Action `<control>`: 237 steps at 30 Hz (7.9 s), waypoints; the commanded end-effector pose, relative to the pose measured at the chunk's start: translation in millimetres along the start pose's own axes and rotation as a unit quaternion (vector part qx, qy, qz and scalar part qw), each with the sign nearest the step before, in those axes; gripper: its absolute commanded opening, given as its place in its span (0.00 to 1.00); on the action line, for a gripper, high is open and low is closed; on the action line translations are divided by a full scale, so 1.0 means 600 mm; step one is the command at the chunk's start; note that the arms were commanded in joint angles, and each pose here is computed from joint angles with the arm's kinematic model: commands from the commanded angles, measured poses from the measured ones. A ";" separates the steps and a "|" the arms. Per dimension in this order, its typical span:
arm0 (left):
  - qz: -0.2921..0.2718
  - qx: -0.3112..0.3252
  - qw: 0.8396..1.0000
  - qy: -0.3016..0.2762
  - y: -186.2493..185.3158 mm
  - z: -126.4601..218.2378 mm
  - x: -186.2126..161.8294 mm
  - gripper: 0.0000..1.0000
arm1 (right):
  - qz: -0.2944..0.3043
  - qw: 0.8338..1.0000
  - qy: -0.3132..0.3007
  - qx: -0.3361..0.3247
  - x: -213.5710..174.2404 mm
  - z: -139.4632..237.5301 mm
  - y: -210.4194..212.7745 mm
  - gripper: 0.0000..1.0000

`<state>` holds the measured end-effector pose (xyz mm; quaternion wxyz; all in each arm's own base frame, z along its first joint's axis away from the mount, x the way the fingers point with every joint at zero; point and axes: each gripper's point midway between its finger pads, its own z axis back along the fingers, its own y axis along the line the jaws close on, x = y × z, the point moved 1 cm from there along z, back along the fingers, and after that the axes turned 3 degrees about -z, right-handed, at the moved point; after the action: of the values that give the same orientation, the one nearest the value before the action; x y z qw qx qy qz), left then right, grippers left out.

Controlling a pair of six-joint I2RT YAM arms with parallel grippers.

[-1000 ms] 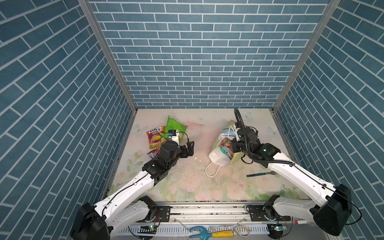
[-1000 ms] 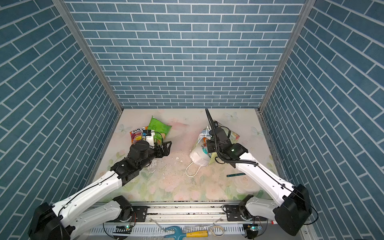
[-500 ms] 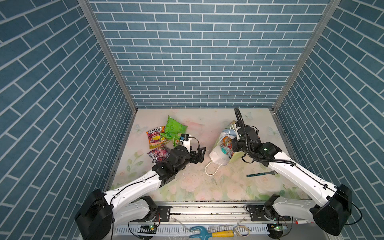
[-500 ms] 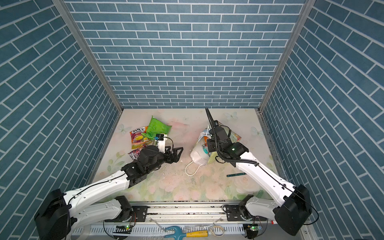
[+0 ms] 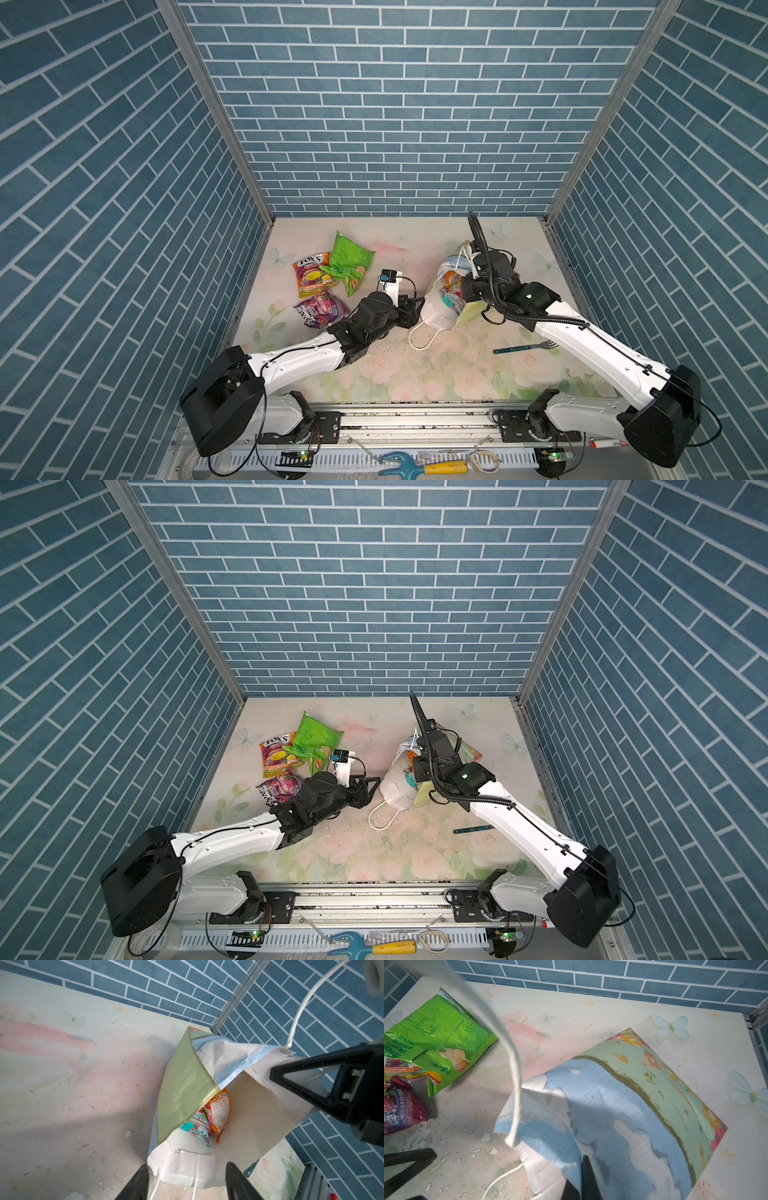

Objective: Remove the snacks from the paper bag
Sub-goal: 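Move the empty left gripper back to the paper bag's opening, then reach the left gripper down into the paper bag toward the orange packets, then grasp the orange striped candy packet inside the bag with the left gripper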

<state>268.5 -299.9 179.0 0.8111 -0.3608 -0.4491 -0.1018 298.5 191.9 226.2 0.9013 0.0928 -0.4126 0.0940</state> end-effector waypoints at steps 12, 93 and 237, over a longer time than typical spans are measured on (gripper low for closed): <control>0.009 -0.081 0.997 -0.017 -0.066 -0.073 0.014 0.52 | -0.055 0.997 -0.036 0.030 0.040 0.020 0.017 0.00; -0.186 -0.080 0.978 -0.047 -0.030 -0.245 0.016 0.74 | -0.056 0.996 -0.012 0.063 0.051 0.032 0.038 0.00; 0.056 -0.032 0.998 -0.017 0.086 -0.250 0.013 0.00 | -0.036 0.999 -0.020 0.016 0.044 -0.003 0.001 0.00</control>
<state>373.4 -391.1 95.3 0.8002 -0.3981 -0.4266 -0.1390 316.0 204.5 245.8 0.8898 0.1361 -0.4266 0.0878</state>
